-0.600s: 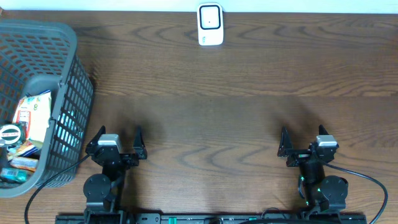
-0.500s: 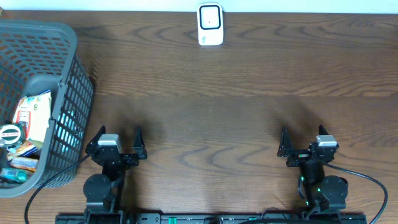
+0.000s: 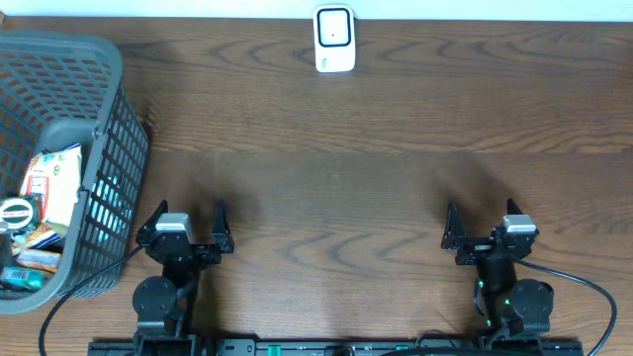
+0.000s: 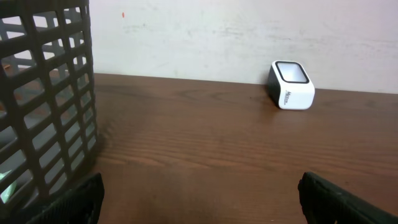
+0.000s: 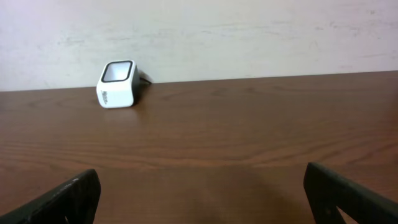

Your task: Scan the item barcode

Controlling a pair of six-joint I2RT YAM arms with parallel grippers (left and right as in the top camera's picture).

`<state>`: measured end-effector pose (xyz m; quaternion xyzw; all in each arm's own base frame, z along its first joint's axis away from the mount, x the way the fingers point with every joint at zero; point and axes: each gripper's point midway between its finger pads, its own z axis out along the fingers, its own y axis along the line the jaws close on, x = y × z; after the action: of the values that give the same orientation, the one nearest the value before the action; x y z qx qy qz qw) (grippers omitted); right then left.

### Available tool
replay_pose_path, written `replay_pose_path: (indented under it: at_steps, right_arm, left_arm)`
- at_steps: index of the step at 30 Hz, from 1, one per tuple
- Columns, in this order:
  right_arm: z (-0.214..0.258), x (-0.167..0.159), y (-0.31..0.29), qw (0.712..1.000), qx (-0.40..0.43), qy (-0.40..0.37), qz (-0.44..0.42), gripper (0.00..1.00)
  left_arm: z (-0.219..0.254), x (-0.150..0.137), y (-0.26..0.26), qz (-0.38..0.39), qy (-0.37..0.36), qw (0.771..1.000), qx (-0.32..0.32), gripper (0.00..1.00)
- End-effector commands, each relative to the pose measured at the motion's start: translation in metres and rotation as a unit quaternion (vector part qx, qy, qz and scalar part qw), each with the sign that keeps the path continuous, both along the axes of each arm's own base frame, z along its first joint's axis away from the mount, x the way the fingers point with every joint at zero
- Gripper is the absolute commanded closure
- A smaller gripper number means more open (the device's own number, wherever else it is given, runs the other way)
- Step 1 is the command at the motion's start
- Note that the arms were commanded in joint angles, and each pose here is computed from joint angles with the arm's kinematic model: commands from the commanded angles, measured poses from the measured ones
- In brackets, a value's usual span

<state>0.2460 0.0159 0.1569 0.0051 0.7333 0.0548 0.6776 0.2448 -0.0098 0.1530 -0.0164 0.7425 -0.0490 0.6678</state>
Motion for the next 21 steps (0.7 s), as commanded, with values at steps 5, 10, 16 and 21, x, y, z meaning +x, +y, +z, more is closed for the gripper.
replay_pose_path:
  at_steps: [5,10,16,21]
  right_arm:
    - [-0.0005,-0.0002,-0.0003,1.0,-0.008,-0.001,0.0,0.01]
    - [-0.0006,-0.0002,-0.0003,1.0,-0.008,0.0,0.0,0.01]
    - [-0.0006,-0.0002,-0.0003,1.0,-0.008,0.0,0.0,0.01]
    - [-0.0005,-0.0002,-0.0003,1.0,-0.008,-0.001,0.0,0.01]
  left_arm:
    - [-0.0147,-0.0011,-0.0036,-0.012,0.022,1.0,0.005,0.02]
    - [-0.0147,-0.0011,-0.0036,-0.012,0.022,1.0,0.005,0.02]
    - [-0.0147,-0.0011,-0.0036,-0.012,0.022,1.0,0.005,0.02]
    - [-0.0147,-0.0011,-0.0036,-0.012,0.022,1.0,0.005,0.02]
